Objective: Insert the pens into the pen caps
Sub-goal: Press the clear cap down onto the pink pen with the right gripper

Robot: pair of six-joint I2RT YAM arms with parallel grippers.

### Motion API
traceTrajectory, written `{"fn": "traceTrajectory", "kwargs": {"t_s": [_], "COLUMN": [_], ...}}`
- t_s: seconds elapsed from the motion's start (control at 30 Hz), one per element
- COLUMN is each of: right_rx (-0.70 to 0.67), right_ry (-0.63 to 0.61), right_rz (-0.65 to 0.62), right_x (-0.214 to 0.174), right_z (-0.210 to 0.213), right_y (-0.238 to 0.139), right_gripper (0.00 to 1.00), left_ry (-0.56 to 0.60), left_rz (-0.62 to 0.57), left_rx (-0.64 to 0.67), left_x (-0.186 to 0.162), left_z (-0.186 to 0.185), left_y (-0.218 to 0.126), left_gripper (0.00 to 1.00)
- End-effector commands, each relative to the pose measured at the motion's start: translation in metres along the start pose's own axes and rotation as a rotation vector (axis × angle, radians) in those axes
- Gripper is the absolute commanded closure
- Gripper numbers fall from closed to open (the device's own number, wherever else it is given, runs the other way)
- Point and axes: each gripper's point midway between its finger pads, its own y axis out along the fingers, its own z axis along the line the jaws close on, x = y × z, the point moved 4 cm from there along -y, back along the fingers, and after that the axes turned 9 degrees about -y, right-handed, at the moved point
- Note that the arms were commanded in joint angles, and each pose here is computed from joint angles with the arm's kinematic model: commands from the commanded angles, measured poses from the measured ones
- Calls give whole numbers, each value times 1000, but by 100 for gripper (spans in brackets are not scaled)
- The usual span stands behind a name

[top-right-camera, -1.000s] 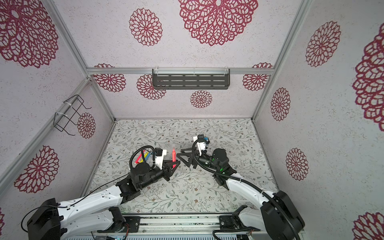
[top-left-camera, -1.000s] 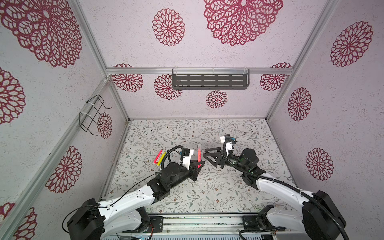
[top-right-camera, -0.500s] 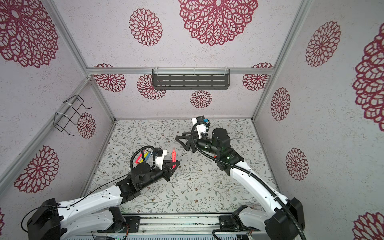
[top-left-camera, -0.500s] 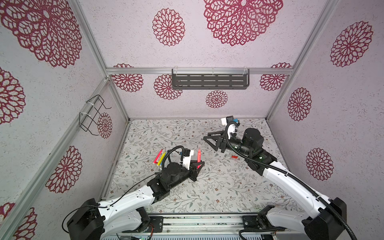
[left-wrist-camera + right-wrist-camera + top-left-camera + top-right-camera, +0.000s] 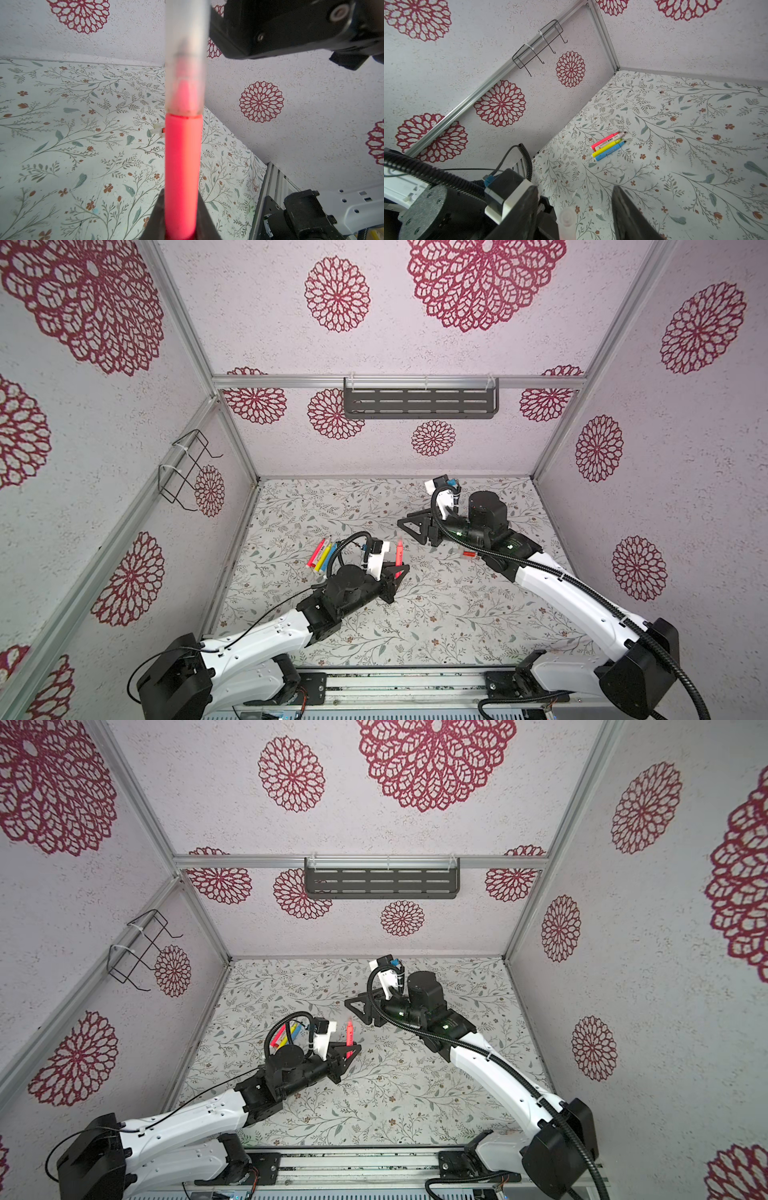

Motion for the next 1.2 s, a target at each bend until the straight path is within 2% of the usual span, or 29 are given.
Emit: {"fn": "traceTrajectory", "kwargs": {"t_s": [0.0, 0.17, 0.33, 0.63, 0.77, 0.8, 0.83, 0.87, 0.97, 1.17], "right_rx": [10, 21, -6, -12, -21, -27, -33, -36, -39, -56], "right_ry": [-52, -68, -57, -45, -43, -42, -40, -37, -35, -15], "right_rz": [13, 59, 126, 187, 200, 204, 208, 219, 229, 238], "right_x": [11, 6, -5, -20, -24, -25, -27, -33, -40, -58], "right_z": [10, 17, 16, 16, 15, 14, 13, 13, 12, 9], "right_y": [6, 17, 30, 44, 46, 47, 46, 46, 46, 42], "right_gripper": [43, 44, 48, 52, 56, 63, 73, 91, 99, 100], "left_ry": [15, 15, 19, 17, 16, 16, 17, 14, 20, 39], "left_rz": [-10, -7, -14, -19, -24, -26, -32, -42, -57, -109], "left_rx": [-10, -5, 0, 1, -1, -1, 1, 4, 0, -4], "left_x": [6, 5, 6, 6, 7, 7, 8, 10, 13, 25], "left_z": [-7, -5, -5, -4, -5, -5, -5, -4, -6, -10], "left_y": [2, 2, 0, -2, -3, -4, -5, -7, -9, -14], "left_gripper": [100, 100, 100, 100, 100, 100, 100, 100, 100, 100]}}
